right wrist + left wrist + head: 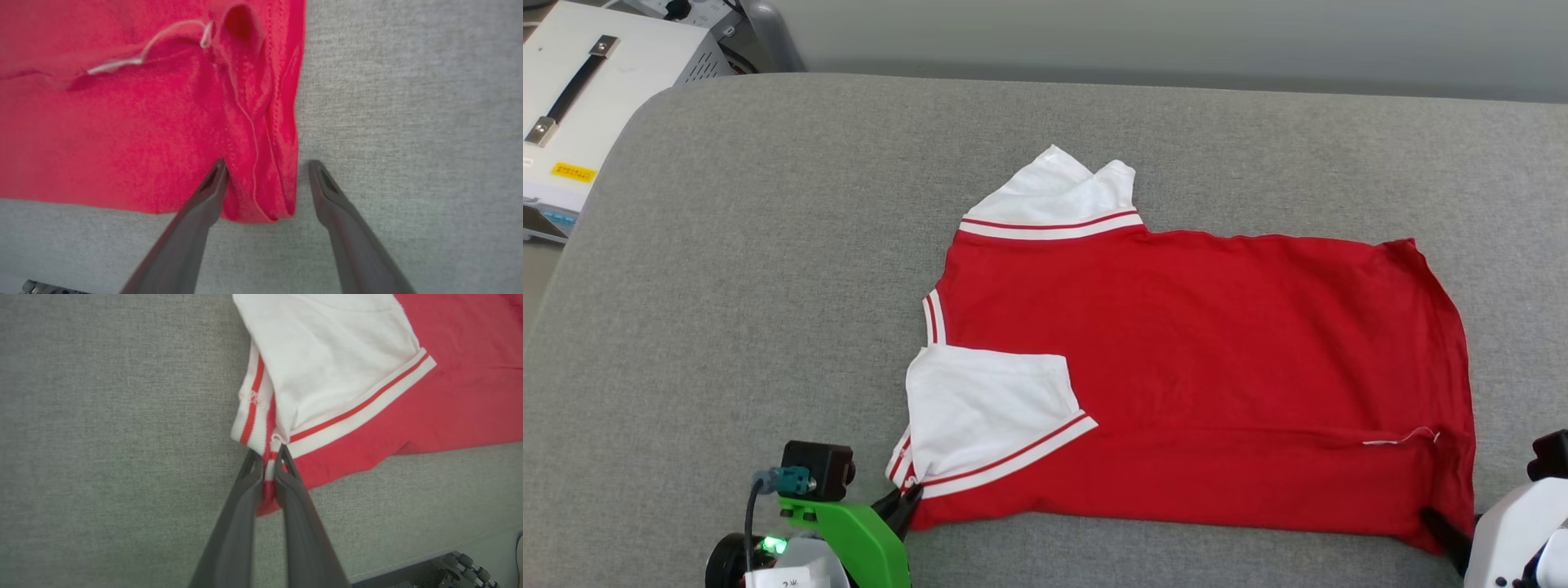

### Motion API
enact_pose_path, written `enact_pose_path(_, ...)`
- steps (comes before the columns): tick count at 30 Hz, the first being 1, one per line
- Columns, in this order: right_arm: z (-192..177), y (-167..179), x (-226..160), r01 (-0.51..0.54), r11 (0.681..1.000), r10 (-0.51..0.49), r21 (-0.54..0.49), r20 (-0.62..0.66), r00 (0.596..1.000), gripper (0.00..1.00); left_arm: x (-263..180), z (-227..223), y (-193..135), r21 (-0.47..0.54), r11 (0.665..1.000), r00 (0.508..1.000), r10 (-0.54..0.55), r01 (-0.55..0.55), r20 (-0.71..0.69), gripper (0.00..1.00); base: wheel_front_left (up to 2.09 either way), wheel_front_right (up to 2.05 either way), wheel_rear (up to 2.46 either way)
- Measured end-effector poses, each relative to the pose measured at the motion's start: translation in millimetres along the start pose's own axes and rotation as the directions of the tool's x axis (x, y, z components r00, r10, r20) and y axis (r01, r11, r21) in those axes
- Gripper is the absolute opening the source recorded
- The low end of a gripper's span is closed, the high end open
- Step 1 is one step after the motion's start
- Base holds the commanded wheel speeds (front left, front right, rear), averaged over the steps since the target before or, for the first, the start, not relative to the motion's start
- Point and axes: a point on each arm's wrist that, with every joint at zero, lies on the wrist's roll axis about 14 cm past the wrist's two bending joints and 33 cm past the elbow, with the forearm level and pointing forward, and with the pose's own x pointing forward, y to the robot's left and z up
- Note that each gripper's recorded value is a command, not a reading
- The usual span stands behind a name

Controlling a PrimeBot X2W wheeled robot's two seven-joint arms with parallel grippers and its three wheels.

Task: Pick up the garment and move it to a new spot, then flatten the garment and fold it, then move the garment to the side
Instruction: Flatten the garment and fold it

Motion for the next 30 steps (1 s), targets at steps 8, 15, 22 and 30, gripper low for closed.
enact_pose_path(8, 2.6, -6.6, 2.0, 0.009, 1.000, -0.009, 0.015, 0.012, 1.000, 0.00, -1.0, -5.2, -1.8, 0.005, 1.000, 1.000, -0.004, 0.004, -0.016, 0.00, 0.00, 0.00, 0.00)
enact_pose_path(15, 1.7, -15.9, -13.4, 0.027, 0.998, -0.029, 0.049, 0.036, 0.999, 0.00, -9.3, -19.6, -6.3, 0.001, 1.000, 0.999, -0.013, 0.013, -0.051, 0.00, 0.00, 0.00, 0.00)
enact_pose_path(22, -14.5, -22.8, -31.2, 0.049, 0.997, -0.049, 0.067, 0.002, 0.999, 0.00, -14.5, -25.7, -11.8, 0.003, 1.000, 0.997, -0.027, 0.027, -0.070, 0.00, 0.00, 0.00, 0.00)
enact_pose_path(30, -19.0, -20.7, -30.3, 0.051, 0.996, -0.050, 0.074, -0.014, 0.999, 0.07, -12.1, -42.0, -9.8, 0.002, 1.000, 0.991, -0.020, 0.020, -0.130, 0.00, 0.00, 0.00, 0.00)
